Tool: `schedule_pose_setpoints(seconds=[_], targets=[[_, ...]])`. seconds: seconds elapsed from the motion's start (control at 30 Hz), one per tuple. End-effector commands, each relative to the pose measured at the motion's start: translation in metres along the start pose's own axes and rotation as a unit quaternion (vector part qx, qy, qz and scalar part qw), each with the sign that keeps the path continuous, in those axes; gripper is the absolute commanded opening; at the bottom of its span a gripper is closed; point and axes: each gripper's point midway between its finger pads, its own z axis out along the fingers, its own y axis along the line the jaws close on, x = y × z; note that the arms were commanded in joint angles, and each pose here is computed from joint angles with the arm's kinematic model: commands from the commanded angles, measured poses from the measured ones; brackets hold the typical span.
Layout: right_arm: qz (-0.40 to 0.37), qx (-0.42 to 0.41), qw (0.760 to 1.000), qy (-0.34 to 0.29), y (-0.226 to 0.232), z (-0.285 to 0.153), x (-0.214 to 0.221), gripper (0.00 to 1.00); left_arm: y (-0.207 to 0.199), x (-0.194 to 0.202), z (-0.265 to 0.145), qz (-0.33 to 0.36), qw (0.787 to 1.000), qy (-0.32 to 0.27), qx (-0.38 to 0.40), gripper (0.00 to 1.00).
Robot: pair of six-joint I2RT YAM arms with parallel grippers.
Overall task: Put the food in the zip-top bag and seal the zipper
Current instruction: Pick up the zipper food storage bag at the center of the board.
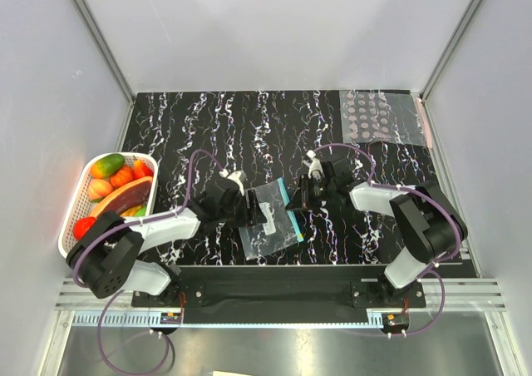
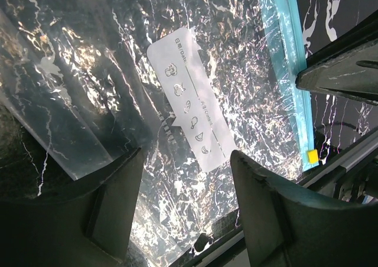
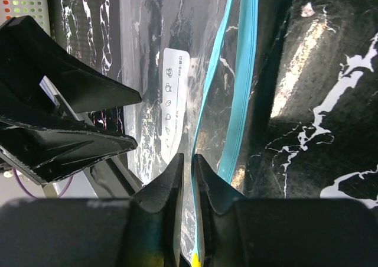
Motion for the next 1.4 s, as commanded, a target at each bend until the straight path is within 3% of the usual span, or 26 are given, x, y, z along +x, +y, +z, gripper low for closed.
schedule_pose_setpoints(seconds=[0.0, 0.07, 0.2, 0.23, 0.33, 0.63, 0.87, 1.27, 1.37], targets=[[-0.023, -0.032, 0.999, -0.001, 0.021, 0.003, -0.006, 0.20, -0.010, -0.007, 0.002, 0.011, 0.999, -0.017, 0.028, 0.65], [-0.026, -0.011, 1.000, 0.008, 0.017, 0.007, 0.000, 0.25, -0.008, -0.004, 0.004, 0.010, 0.999, -0.014, 0.029, 0.65], [-0.029, 0.014, 0.999, 0.018, 0.008, 0.017, 0.002, 0.21, -0.007, -0.001, 0.006, 0.008, 0.999, -0.014, 0.033, 0.63], [-0.030, 0.015, 0.999, 0.018, 0.007, 0.018, 0.003, 0.11, -0.008, -0.003, 0.005, 0.008, 0.999, -0.020, 0.034, 0.63], [-0.054, 0.027, 0.998, 0.006, 0.014, 0.017, 0.003, 0.00, -0.007, -0.007, -0.001, 0.007, 0.999, -0.030, 0.030, 0.64], [-0.181, 0.079, 0.979, -0.040, 0.060, -0.016, 0.001, 0.00, -0.037, -0.046, -0.056, 0.039, 0.993, -0.104, 0.032, 0.70], [-0.262, 0.050, 0.959, -0.093, 0.118, -0.049, 0.000, 0.00, -0.068, -0.069, -0.104, 0.043, 0.984, -0.162, 0.067, 0.78], [-0.293, 0.116, 0.945, -0.089, 0.137, -0.053, 0.000, 0.00, -0.097, -0.081, -0.121, 0.076, 0.975, -0.204, 0.043, 0.81], [-0.296, 0.119, 0.943, -0.091, 0.140, -0.050, 0.002, 0.00, -0.096, -0.082, -0.119, 0.081, 0.975, -0.203, 0.027, 0.76]])
